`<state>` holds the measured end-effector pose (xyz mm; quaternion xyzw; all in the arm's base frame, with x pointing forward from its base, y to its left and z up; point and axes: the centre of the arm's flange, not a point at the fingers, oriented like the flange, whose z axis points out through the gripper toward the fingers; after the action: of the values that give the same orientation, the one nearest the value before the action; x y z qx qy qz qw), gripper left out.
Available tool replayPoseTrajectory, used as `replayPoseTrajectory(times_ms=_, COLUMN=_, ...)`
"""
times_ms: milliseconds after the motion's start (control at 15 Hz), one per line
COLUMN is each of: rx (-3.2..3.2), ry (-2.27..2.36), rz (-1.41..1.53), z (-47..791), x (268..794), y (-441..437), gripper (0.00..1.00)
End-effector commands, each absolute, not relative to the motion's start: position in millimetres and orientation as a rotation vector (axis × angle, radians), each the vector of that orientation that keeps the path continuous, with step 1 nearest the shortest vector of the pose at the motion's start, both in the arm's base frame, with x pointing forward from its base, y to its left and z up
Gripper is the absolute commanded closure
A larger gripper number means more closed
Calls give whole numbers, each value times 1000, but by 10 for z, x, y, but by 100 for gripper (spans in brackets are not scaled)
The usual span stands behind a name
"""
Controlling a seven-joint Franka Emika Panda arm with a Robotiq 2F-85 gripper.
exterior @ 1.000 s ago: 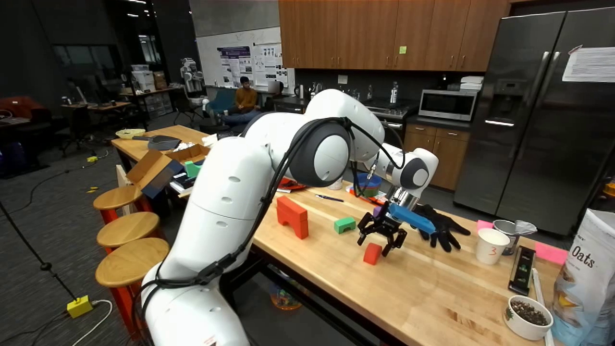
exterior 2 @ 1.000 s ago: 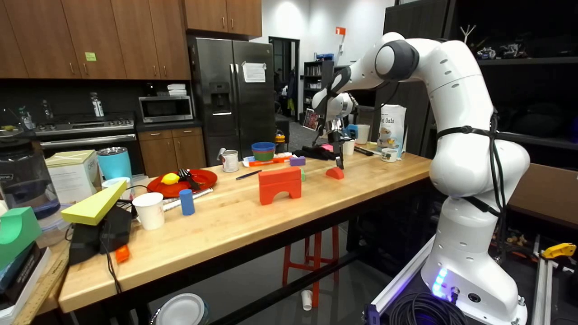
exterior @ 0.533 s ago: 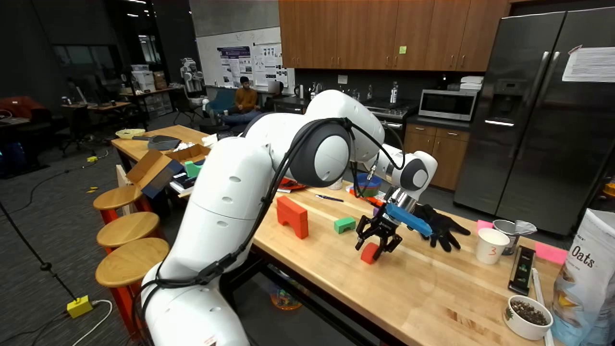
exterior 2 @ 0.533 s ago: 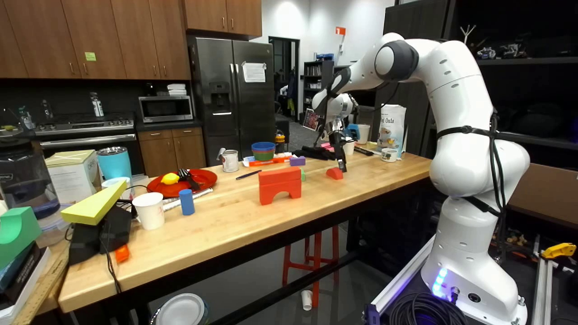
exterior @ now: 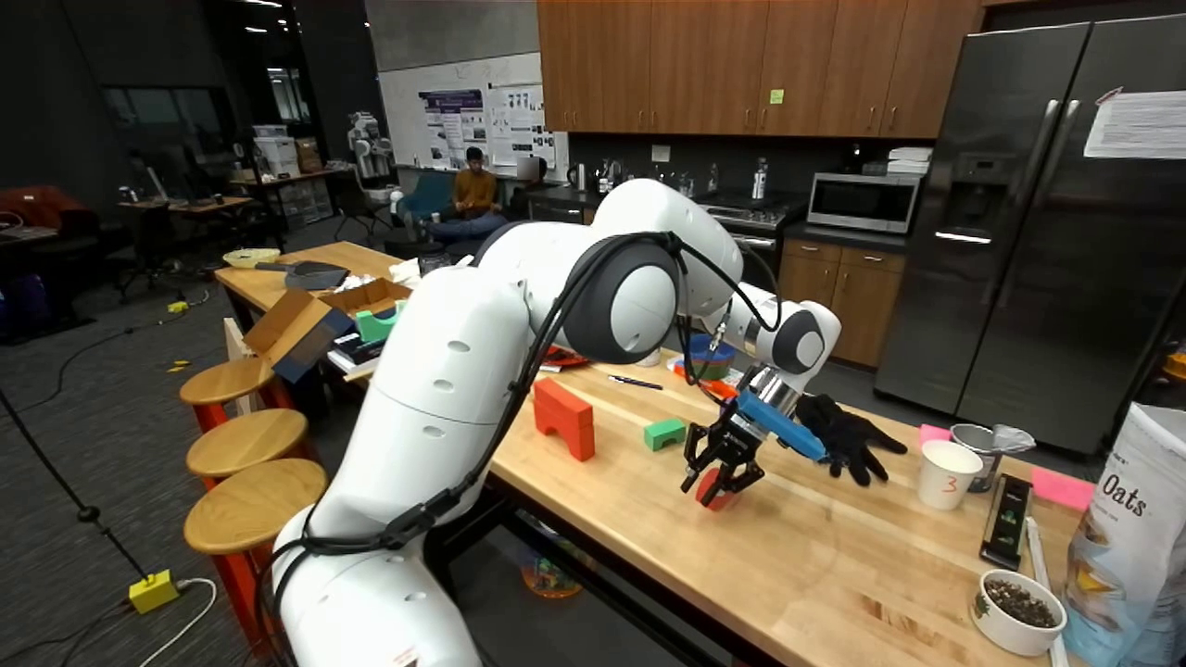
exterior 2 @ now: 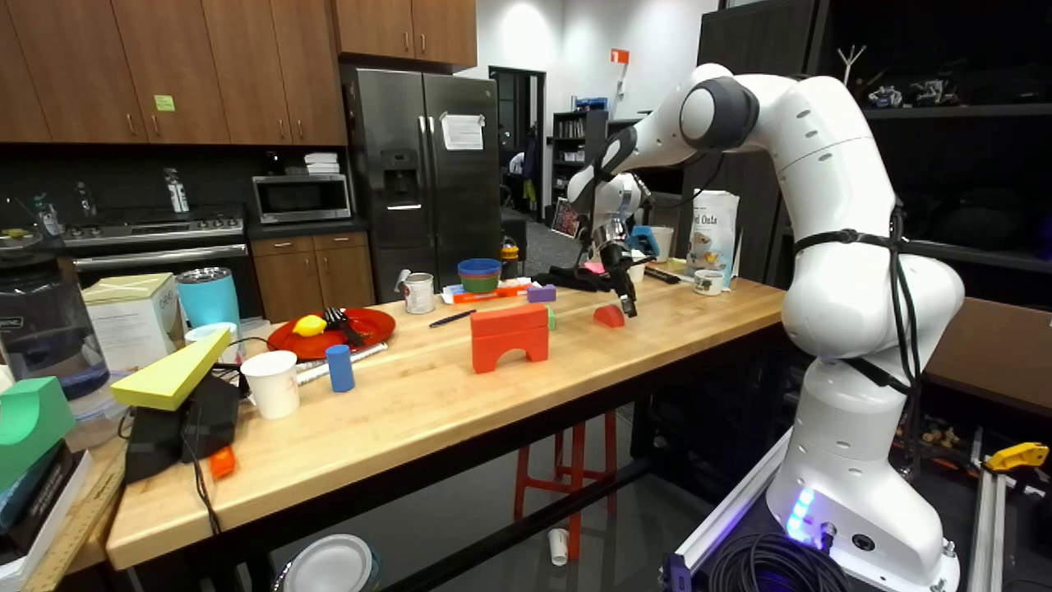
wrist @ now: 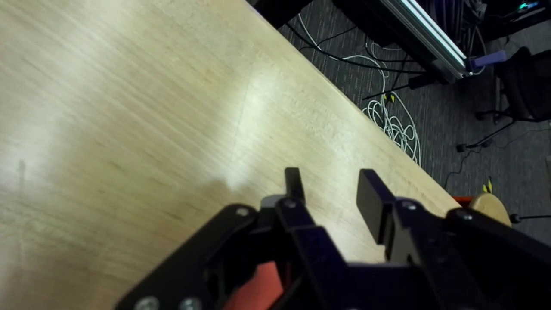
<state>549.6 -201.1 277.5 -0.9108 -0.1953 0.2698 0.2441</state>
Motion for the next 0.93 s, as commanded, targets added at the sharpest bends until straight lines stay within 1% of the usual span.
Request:
replayPoseTrajectory(times_ms=0, rx=-2526, ry=-547, rz=729, z=2908, x=5471, y=-2047, gripper=31)
replayPoseTrajectory(times_ms=200, rx=-2566, ry=-532, rz=704, z=2967, x=5451, y=-2060, gripper=10)
replayPoseTrajectory(times_ms=267, rx=-2588, ry=-542, rz=690, z=2977, x=5474, y=-2057, gripper=4)
replayPoseTrajectory(times_ms=333, rx=-2609, ry=-553, rz=680, z=2989, x=5502, y=-2056, gripper=0)
replayPoseTrajectory(times_ms=867, rx=-2856, ry=-802, rz=468, z=3036, x=5908, y=-1959, gripper=0)
